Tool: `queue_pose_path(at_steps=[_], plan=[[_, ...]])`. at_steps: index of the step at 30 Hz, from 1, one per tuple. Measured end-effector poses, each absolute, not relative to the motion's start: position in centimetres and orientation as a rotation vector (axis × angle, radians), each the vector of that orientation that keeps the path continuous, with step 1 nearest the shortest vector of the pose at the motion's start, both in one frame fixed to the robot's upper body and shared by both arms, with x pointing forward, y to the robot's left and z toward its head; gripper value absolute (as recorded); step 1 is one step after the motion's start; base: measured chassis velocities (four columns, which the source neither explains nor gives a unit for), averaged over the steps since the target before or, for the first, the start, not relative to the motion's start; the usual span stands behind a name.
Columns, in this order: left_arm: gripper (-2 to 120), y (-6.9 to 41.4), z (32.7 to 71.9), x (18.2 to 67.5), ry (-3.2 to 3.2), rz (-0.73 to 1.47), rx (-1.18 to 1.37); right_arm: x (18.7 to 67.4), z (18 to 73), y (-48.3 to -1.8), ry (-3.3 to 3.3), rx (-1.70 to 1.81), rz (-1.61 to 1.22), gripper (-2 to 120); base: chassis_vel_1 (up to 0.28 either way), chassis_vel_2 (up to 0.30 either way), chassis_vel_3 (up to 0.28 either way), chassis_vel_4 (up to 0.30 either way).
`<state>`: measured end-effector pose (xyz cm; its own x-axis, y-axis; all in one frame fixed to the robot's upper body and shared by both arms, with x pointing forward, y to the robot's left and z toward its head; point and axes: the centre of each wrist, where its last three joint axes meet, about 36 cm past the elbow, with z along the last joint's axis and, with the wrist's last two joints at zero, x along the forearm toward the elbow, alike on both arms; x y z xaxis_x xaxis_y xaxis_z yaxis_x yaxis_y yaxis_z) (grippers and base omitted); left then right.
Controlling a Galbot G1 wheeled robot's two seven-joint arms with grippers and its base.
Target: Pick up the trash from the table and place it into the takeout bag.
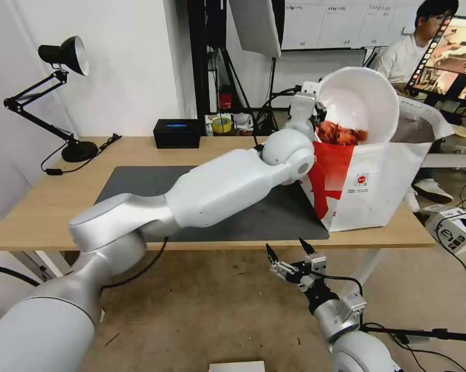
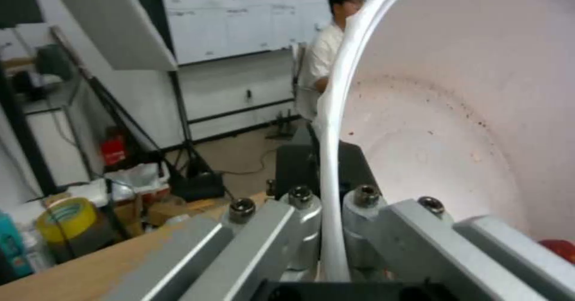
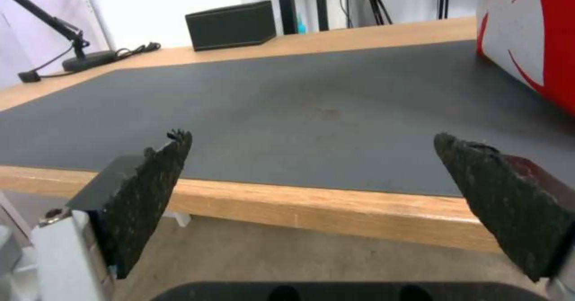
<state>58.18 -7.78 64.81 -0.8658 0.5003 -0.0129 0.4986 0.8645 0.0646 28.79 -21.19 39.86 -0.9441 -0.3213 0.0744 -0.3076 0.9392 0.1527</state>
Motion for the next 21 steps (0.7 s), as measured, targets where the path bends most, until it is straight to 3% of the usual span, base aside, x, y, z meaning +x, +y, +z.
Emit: queue_pose_path(at_steps=[8,11,14,18,21], plan=[[0,-6.5,64.8,58.3,3.002,0.197,0.986,28.8,39.9,-21.2,-2.997,0.487,-0.212,100,0.0,0.0,0.0,0.0],[6,-6.5,64.9,58.2,3.006,0.208,1.019,28.8,39.9,-21.2,-2.996,0.487,-0.212,100,0.0,0.0,0.0,0.0],[23,-6.6,65.1,57.7,3.023,0.203,1.083,28.8,39.9,-21.2,-2.997,0.487,-0.212,100,0.0,0.0,0.0,0.0],[33,-6.3,65.7,57.2,3.039,0.205,1.176,28.8,39.9,-21.2,-2.997,0.487,-0.212,100,0.0,0.0,0.0,0.0],[48,-6.2,66.2,57.4,3.041,0.184,1.168,28.8,39.9,-21.2,-2.997,0.487,-0.212,100,0.0,0.0,0.0,0.0]])
